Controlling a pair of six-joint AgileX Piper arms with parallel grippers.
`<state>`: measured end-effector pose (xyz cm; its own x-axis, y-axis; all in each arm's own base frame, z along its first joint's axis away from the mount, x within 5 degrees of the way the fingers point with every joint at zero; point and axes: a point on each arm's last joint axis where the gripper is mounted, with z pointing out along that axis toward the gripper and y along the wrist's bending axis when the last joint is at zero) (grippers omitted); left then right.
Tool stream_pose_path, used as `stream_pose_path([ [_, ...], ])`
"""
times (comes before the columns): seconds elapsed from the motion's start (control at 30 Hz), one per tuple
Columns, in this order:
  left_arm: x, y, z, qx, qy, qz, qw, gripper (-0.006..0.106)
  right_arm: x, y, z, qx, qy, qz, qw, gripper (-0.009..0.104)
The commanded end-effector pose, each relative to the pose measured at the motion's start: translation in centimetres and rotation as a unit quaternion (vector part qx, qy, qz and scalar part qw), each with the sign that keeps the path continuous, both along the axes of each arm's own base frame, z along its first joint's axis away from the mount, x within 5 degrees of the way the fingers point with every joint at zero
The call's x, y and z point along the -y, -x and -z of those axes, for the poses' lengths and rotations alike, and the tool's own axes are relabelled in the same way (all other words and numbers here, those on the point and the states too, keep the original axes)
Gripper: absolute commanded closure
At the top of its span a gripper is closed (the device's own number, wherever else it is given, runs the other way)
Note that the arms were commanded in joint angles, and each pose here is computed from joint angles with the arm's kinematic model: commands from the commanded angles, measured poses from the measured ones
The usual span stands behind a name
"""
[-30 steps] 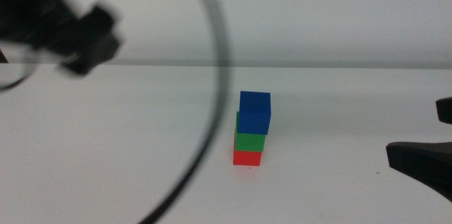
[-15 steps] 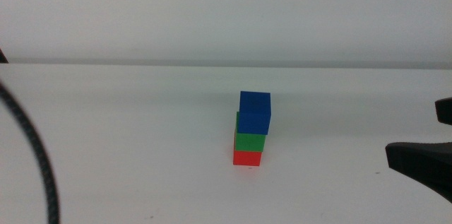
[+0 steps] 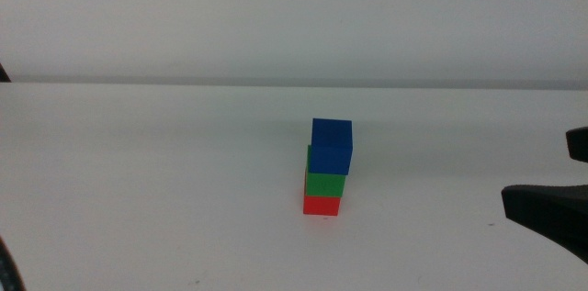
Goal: Stack red cubes first, then green, then blue cubes in a specific spot.
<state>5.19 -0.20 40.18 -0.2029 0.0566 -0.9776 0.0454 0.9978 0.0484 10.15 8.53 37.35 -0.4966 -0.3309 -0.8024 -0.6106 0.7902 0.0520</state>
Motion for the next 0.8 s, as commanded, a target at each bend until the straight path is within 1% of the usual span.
stream_pose_path([
  [0.0,0.1,-0.1,0.1,0.004,0.007,0.002,1.000,0.007,0.1,-0.1,0.2,0.003,0.002,0.004,1.000,0.013],
  [0.07,0.1,-0.4,0.6,0.013,0.007,0.002,1.000,0.007,0.2,-0.1,0.4,0.017,0.000,0.005,1.000,0.013],
  [0.1,0.1,-0.5,0.8,0.028,0.008,0.002,1.000,0.007,0.5,0.1,0.7,0.042,-0.009,0.006,0.999,0.013],
  [0.13,0.1,-0.6,1.2,0.051,0.009,0.001,0.999,0.007,0.7,0.2,1.0,0.065,-0.022,0.006,0.998,0.013],
  [0.2,0.1,-0.6,2.9,0.098,0.011,0.001,0.995,0.007,1.2,0.7,2.5,0.108,-0.063,0.009,0.992,0.013],
  [0.27,0.0,-0.7,5.5,0.116,0.012,0.000,0.993,0.007,1.9,1.1,4.8,0.127,-0.082,0.024,0.988,0.013],
  [0.33,0.0,-0.6,8.0,0.119,0.012,-0.001,0.993,0.007,2.9,1.4,6.9,0.139,-0.083,0.055,0.985,0.013],
  [0.43,0.0,-0.4,11.9,0.092,0.012,-0.001,0.996,0.007,4.8,2.1,9.8,0.154,-0.076,0.119,0.978,0.013],
  [0.57,0.0,-0.3,16.1,0.065,0.011,-0.001,0.998,0.007,7.0,3.2,12.7,0.173,-0.065,0.222,0.958,0.013],
  [0.67,0.0,-0.3,18.3,0.078,0.010,-0.002,0.997,0.007,8.1,4.0,14.5,0.188,-0.057,0.287,0.938,0.013],
  [0.77,0.0,-0.4,20.1,0.102,0.011,-0.003,0.995,0.007,8.5,4.8,16.3,0.203,-0.061,0.321,0.923,0.013],
])
